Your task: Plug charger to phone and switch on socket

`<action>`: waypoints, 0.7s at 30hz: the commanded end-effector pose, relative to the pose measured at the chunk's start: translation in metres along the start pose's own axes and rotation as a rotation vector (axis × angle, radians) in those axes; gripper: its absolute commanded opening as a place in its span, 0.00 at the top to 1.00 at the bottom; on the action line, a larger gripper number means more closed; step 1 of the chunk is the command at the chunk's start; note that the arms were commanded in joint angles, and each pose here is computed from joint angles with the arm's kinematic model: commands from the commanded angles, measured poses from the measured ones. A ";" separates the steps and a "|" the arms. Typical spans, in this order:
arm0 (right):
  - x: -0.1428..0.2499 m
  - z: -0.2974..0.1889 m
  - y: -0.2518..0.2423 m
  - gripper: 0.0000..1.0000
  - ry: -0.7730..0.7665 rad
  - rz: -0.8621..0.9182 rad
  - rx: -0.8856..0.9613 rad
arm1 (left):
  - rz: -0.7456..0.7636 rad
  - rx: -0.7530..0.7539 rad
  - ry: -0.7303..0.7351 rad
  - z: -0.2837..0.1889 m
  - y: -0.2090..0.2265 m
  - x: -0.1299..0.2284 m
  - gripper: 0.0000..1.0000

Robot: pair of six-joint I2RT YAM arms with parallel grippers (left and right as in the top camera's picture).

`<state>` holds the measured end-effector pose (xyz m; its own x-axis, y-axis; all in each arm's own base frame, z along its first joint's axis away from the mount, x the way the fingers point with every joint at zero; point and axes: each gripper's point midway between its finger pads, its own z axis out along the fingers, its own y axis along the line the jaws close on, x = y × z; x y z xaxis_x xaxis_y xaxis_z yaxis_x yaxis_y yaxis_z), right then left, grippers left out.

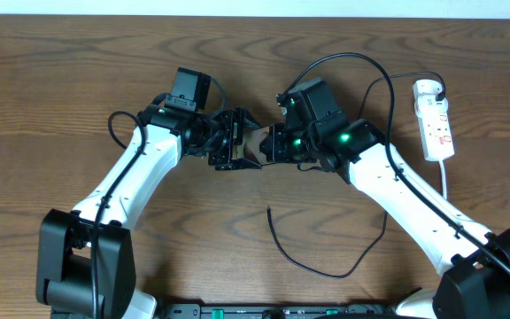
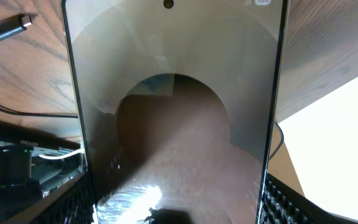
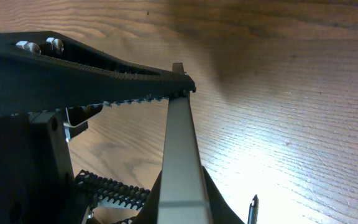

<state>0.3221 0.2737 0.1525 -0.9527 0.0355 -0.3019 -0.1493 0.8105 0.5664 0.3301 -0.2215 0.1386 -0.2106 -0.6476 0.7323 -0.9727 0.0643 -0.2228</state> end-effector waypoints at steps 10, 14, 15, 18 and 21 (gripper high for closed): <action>0.001 0.001 -0.004 0.99 -0.003 -0.012 0.018 | 0.034 0.018 0.025 -0.007 -0.002 0.011 0.16; 0.001 0.001 -0.004 0.99 -0.005 -0.012 0.020 | 0.034 0.018 0.025 -0.007 -0.002 0.011 0.16; 0.001 0.001 -0.004 0.99 -0.005 -0.012 0.020 | 0.034 0.018 0.024 -0.007 -0.002 0.011 0.16; 0.001 0.001 -0.004 0.99 -0.006 -0.012 0.021 | 0.034 0.018 0.024 -0.007 -0.002 0.011 0.16; -0.002 0.001 -0.008 0.99 -0.020 -0.011 0.040 | 0.034 0.019 0.025 -0.007 -0.003 0.011 0.16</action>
<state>0.3221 0.2689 0.1471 -0.9530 0.0408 -0.3003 -0.1364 0.8271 0.5452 0.3302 -0.2223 0.1410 -0.2174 -0.6414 0.7358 -0.9710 0.0654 -0.2299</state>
